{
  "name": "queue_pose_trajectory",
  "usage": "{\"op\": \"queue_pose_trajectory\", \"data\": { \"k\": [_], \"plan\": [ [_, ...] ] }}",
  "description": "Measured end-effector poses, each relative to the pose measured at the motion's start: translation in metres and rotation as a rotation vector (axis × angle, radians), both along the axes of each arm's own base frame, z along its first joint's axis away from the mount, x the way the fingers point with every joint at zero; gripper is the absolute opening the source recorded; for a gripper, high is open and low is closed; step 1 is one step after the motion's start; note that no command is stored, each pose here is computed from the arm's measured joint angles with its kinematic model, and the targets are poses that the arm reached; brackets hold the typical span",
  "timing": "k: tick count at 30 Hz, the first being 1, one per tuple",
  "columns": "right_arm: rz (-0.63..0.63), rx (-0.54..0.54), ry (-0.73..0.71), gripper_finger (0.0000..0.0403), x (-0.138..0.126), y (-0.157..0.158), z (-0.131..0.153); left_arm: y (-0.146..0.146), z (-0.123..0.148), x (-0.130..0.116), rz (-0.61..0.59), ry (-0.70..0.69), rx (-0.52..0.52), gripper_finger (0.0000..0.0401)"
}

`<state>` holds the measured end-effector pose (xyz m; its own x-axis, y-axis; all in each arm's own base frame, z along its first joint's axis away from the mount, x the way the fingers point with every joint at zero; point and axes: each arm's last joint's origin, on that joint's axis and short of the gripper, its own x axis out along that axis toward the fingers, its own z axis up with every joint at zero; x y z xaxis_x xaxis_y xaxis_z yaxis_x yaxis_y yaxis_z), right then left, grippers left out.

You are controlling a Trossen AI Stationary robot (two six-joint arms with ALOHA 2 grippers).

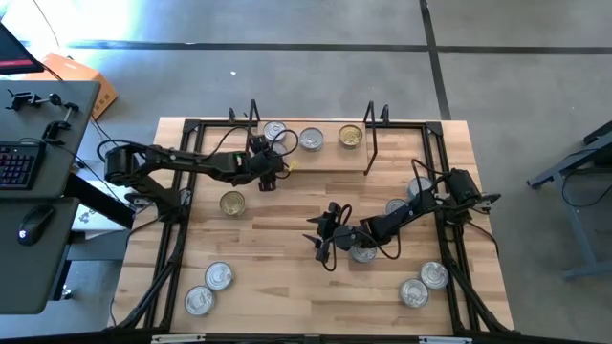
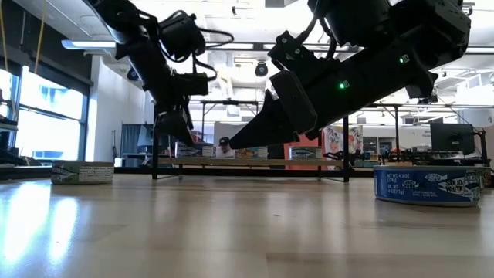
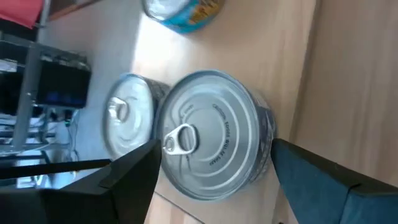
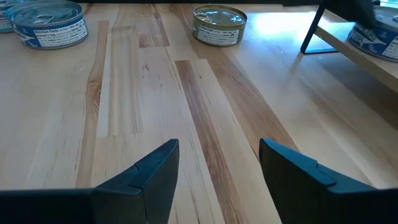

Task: Stack canned seafood by type on shelf
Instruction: Put the blue tuna can on the shelf aligned with the other blue tuna can, then adjust the yellow-blue tuna can on the shelf

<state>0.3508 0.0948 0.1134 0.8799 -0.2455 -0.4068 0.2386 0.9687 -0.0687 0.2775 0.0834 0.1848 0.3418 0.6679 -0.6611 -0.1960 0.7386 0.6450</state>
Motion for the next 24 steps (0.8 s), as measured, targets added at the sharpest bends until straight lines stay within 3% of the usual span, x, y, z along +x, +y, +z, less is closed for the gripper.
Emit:
{"op": "queue_pose_trajectory", "data": {
  "k": [10,13,17,21,24],
  "plan": [
    [-0.023,0.017,-0.01,0.0215,0.001,-0.003,0.0,-0.014,0.015,0.004,-0.022,-0.128,-0.011,0.0297],
    [-0.043,-0.022,-0.003,0.0215,-0.002,-0.002,0.003,-0.024,0.019,0.012,-0.104,-0.222,-0.058,0.0295],
    [-0.069,-0.088,0.0,0.0215,-0.014,0.006,0.027,-0.034,0.025,0.024,-0.231,-0.351,-0.135,0.0283],
    [-0.112,-0.15,0.03,0.0215,-0.034,0.012,0.057,-0.031,0.035,0.03,-0.241,-0.457,-0.125,0.0259],
    [-0.123,-0.116,0.038,0.0215,-0.046,0.007,0.078,-0.03,0.046,0.034,-0.212,-0.446,-0.155,0.0234]
  ]
}}
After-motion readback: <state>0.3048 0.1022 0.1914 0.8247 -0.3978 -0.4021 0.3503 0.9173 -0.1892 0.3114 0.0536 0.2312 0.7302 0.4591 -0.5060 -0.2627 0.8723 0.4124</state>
